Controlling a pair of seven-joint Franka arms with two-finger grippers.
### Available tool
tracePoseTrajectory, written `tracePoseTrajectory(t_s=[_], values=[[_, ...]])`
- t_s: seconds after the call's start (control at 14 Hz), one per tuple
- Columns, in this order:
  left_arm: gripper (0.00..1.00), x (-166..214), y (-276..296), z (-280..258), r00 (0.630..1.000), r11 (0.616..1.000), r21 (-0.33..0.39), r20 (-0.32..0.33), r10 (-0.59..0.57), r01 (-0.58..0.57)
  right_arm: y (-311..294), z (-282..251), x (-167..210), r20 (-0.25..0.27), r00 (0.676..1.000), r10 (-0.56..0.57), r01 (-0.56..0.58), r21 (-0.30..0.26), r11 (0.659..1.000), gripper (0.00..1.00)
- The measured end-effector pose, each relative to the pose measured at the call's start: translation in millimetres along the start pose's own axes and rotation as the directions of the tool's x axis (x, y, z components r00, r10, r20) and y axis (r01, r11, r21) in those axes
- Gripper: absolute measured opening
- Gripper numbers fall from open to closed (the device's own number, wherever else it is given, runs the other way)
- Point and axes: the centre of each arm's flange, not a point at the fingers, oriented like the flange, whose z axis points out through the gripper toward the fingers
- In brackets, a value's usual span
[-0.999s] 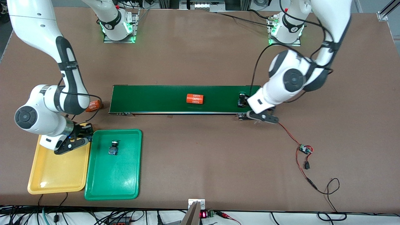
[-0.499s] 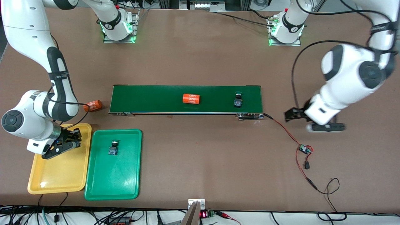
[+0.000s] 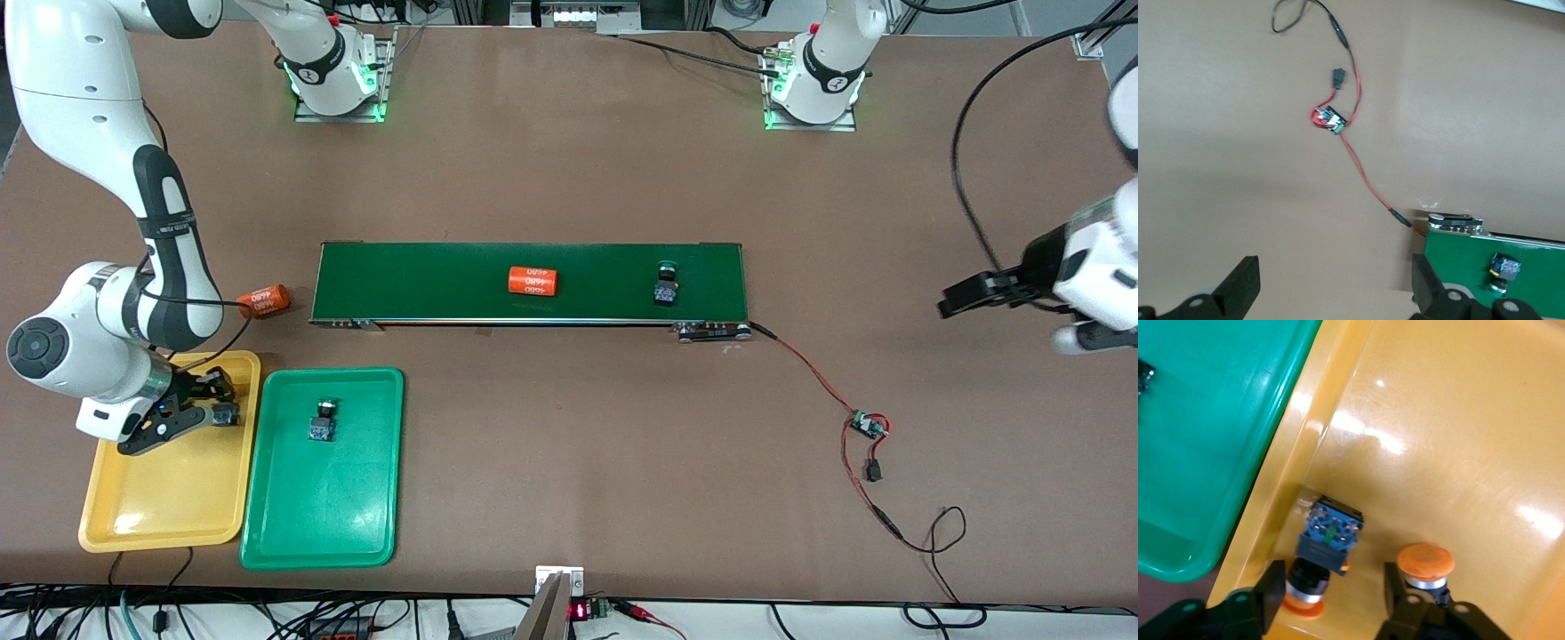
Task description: Sort buttons by color to trays
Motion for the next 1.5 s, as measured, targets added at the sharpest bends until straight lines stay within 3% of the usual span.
tracePoseTrajectory(t_s=[0.43, 0.71, 0.93, 1.0, 1.36, 1.5], values=[[1.0, -13, -9, -30, 0.998, 0.998, 0.011, -0.009, 0.068, -0.068, -12, -3, 10, -0.014, 1.0, 0.014, -0.014, 0.028, 1.0, 0.74], [1.0, -23, -11, -46, 0.997, 0.997, 0.011, -0.009, 0.077, -0.077, -64, -19, 31, 0.08, 0.99, 0.117, -0.124, 0.095, 0.988, 0.76], [1.0, -29, -14, -56, 0.997, 0.997, 0.012, -0.02, 0.075, -0.075, -124, -55, 49, 0.156, 0.969, 0.19, -0.209, 0.112, 0.972, 0.99], [1.0, -29, -17, -60, 0.997, 0.997, 0.012, -0.028, 0.07, -0.07, -144, -68, 51, 0.171, 0.962, 0.212, -0.233, 0.111, 0.966, 1.0], [1.0, -25, -35, -74, 0.997, 0.999, 0.016, -0.057, 0.05, -0.049, -250, -116, 30, 0.216, 0.928, 0.302, -0.328, 0.096, 0.94, 1.0], [1.0, -25, -32, -72, 0.997, 0.998, 0.015, -0.053, 0.055, -0.055, -295, -128, 20, 0.202, 0.919, 0.338, -0.361, 0.088, 0.929, 1.0]])
